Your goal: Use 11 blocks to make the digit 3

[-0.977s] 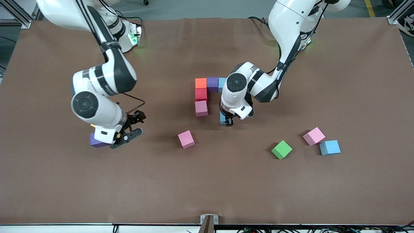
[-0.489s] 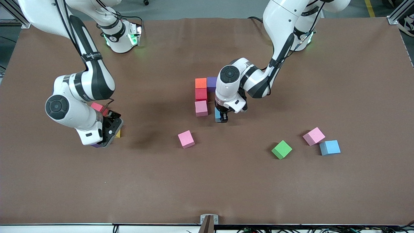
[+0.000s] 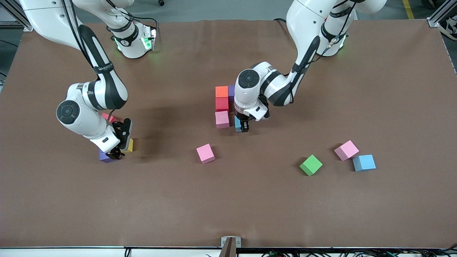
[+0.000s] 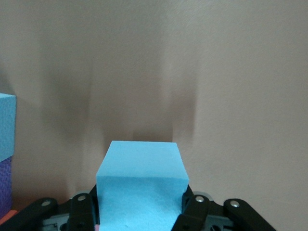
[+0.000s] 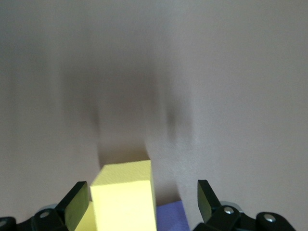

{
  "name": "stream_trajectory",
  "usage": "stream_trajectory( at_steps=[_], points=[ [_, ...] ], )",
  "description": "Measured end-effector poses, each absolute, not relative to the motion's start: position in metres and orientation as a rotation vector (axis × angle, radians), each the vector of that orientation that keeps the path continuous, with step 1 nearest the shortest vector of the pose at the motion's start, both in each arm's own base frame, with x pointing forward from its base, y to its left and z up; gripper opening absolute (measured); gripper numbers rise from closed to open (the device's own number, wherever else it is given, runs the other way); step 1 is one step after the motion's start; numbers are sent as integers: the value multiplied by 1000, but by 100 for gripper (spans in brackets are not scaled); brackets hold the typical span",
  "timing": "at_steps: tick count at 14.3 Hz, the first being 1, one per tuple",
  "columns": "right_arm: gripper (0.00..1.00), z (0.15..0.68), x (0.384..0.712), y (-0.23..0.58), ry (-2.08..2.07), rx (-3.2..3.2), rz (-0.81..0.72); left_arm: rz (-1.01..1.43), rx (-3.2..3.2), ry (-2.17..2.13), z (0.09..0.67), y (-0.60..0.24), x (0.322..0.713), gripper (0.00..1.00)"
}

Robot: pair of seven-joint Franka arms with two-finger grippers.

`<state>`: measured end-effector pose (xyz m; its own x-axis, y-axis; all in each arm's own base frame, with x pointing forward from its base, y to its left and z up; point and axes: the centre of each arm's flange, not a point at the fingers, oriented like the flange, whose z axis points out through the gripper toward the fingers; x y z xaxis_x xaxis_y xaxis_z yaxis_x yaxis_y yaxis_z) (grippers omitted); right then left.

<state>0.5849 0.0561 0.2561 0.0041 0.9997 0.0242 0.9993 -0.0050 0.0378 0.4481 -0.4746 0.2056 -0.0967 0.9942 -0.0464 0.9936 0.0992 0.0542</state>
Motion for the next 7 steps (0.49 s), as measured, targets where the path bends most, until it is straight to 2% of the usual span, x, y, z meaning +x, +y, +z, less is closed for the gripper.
stream_trajectory(
  at_steps=[7],
  points=[
    [100, 227, 562, 30, 2225, 2205, 59, 9, 2077, 2250, 198, -484, 438, 57]
  ],
)
